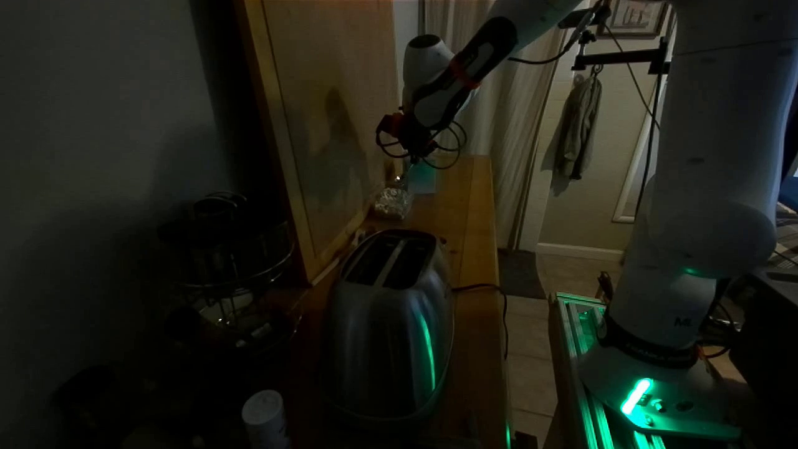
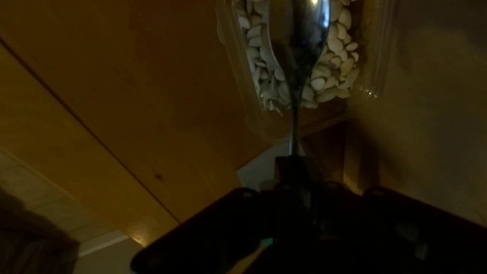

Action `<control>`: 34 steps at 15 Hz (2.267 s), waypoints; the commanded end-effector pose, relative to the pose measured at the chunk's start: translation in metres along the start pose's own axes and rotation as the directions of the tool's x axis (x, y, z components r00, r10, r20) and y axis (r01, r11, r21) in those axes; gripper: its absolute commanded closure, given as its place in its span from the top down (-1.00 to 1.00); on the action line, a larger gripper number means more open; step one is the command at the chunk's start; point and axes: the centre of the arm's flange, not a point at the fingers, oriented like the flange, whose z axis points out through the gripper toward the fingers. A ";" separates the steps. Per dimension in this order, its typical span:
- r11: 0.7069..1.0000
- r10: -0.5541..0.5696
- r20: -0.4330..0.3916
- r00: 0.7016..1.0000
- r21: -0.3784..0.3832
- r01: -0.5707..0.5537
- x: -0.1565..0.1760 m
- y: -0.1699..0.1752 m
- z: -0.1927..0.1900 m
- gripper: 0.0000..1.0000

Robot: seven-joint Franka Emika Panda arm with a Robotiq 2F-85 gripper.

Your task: Use the silver spoon to place contents from the clear container on the right into the medium measuring cup.

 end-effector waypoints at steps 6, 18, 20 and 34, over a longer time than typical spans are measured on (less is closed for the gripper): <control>0.999 0.032 -0.165 0.986 -0.005 -0.033 0.004 -0.012 0.028 -0.96; 0.998 -0.055 -0.390 0.919 0.011 0.064 -0.026 -0.024 0.066 -0.96; 0.997 -0.058 -0.418 0.907 0.013 0.070 -0.032 -0.025 0.074 -0.96; 0.995 -0.099 -0.508 0.856 -0.023 0.102 -0.076 -0.027 0.099 -0.96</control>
